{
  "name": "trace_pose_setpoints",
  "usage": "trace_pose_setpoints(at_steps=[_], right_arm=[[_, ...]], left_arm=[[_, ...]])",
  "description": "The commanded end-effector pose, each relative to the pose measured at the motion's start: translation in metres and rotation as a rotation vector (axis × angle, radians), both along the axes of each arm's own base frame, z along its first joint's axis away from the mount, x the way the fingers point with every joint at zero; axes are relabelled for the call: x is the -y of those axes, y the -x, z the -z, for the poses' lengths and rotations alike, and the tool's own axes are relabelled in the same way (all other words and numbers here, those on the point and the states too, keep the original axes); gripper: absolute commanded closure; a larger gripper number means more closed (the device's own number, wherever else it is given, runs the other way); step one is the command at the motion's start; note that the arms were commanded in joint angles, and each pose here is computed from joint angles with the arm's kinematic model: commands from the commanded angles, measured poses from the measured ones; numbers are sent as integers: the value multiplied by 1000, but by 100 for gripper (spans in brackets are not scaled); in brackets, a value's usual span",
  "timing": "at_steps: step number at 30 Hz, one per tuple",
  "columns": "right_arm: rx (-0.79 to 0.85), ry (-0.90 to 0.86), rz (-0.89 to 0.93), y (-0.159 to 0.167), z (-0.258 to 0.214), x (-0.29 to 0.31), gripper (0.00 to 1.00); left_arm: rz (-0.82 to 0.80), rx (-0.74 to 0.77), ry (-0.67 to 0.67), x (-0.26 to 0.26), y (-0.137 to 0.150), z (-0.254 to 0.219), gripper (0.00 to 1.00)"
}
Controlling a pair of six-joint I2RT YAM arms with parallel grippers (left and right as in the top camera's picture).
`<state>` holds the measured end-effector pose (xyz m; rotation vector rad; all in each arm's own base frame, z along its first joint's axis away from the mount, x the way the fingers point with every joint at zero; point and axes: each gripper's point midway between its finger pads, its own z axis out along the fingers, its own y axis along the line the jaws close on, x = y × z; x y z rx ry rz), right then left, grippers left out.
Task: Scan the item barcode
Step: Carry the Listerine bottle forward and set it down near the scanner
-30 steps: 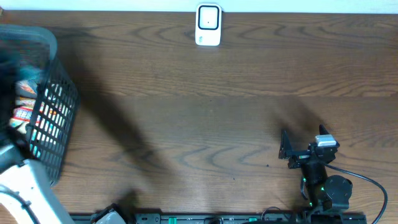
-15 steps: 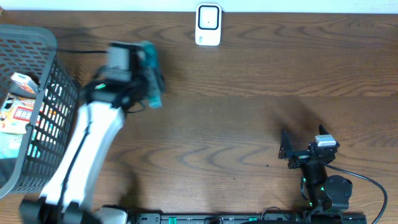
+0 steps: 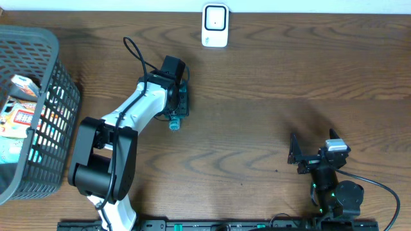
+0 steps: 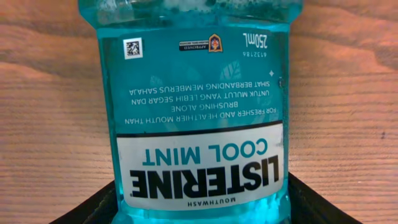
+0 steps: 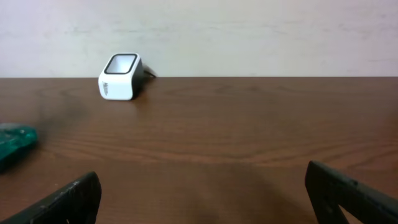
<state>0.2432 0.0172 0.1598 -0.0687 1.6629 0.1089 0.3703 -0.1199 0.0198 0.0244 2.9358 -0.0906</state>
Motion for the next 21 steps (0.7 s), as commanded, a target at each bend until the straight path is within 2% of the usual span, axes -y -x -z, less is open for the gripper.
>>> trace_pose_setpoints(at_steps=[1, 2, 3, 4, 9, 14, 18, 21], right_arm=[[1, 8, -4, 0, 1, -1, 1], [1, 8, -4, 0, 1, -1, 1], [1, 8, -4, 0, 1, -1, 1], [0, 8, -4, 0, 2, -1, 1], [1, 8, -4, 0, 1, -1, 1], [1, 8, -4, 0, 1, -1, 1], [1, 8, -4, 0, 1, -1, 1], [1, 8, -4, 0, 1, -1, 1]], left_arm=[[11, 47, -8, -1, -9, -13, 31], [10, 47, -8, -1, -9, -14, 14], [10, 50, -7, -1, -8, -17, 5], [9, 60, -4, -1, -9, -22, 2], [-17, 216, 42, -7, -24, -91, 2], [-99, 516, 108, -39, -32, -218, 2], [-267, 747, 36, -106, -14, -304, 2], [-460, 857, -81, -171, 12, -340, 2]])
